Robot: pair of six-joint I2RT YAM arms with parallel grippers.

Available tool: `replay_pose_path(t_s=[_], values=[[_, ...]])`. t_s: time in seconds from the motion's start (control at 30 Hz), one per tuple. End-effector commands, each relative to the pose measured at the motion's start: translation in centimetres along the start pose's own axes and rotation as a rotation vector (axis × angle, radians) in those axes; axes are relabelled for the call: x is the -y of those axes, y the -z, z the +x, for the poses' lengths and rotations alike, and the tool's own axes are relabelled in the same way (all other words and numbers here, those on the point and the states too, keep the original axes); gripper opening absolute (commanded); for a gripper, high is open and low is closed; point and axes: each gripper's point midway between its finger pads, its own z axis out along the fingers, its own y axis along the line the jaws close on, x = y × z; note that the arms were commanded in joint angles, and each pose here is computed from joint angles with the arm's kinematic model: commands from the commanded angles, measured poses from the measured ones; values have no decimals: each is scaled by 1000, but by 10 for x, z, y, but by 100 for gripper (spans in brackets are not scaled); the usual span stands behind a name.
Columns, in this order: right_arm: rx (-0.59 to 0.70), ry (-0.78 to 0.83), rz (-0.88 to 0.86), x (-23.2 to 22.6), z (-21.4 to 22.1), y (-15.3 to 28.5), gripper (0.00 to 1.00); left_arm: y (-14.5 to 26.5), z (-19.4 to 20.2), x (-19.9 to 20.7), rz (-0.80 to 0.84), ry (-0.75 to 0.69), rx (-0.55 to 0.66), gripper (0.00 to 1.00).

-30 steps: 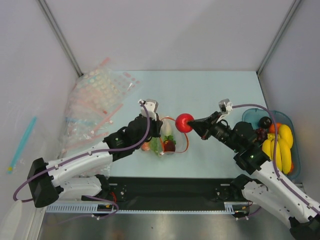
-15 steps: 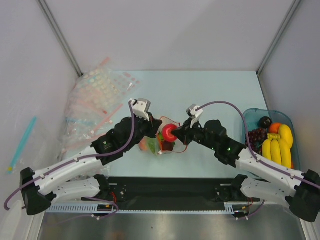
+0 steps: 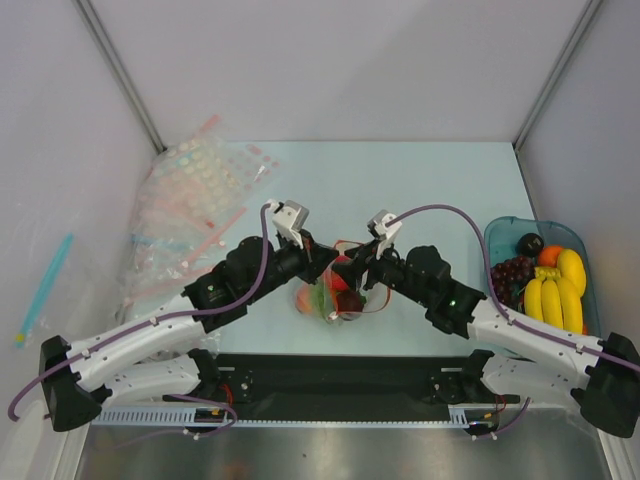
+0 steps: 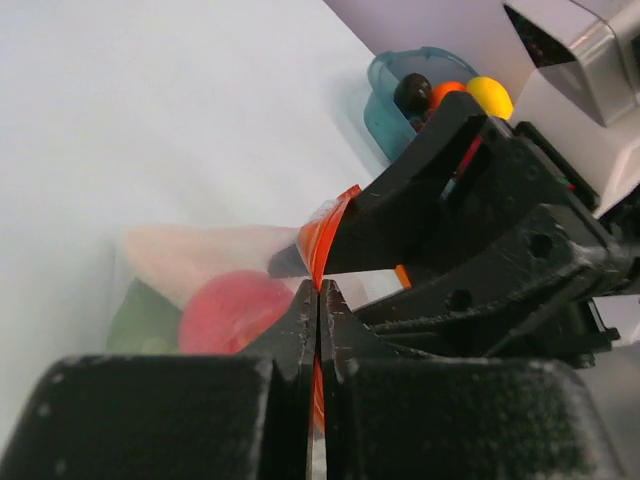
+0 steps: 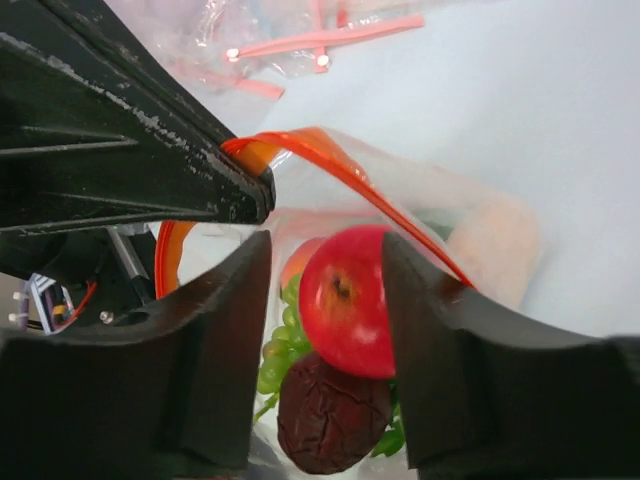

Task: Place the food in the zip-top bag and seal the zipper
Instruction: Place the fake fruit in the zipper food storage bag.

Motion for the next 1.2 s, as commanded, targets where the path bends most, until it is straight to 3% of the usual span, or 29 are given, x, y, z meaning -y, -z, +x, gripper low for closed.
replay_pose_path(t_s=[0.0, 0.33, 0.43, 0.47, 0.83, 1.17], values=[[83, 46, 2, -4, -26, 4, 59, 6, -26, -5, -51, 49, 101, 0], [172, 44, 56, 3, -49, 33, 69, 19, -30, -66, -364, 86, 177, 0], [163, 21, 63, 5, -42, 38, 85, 24, -33, -74, -400, 89, 208, 0], [150, 28, 59, 6, -36, 38, 85, 25, -31, -77, -412, 87, 209, 0], [31, -4, 188, 31, -12, 18, 64, 49, -40, -104, -540, 122, 330, 1], [67, -64, 316, 60, -16, 27, 62, 37, -36, -95, -485, 96, 309, 0]])
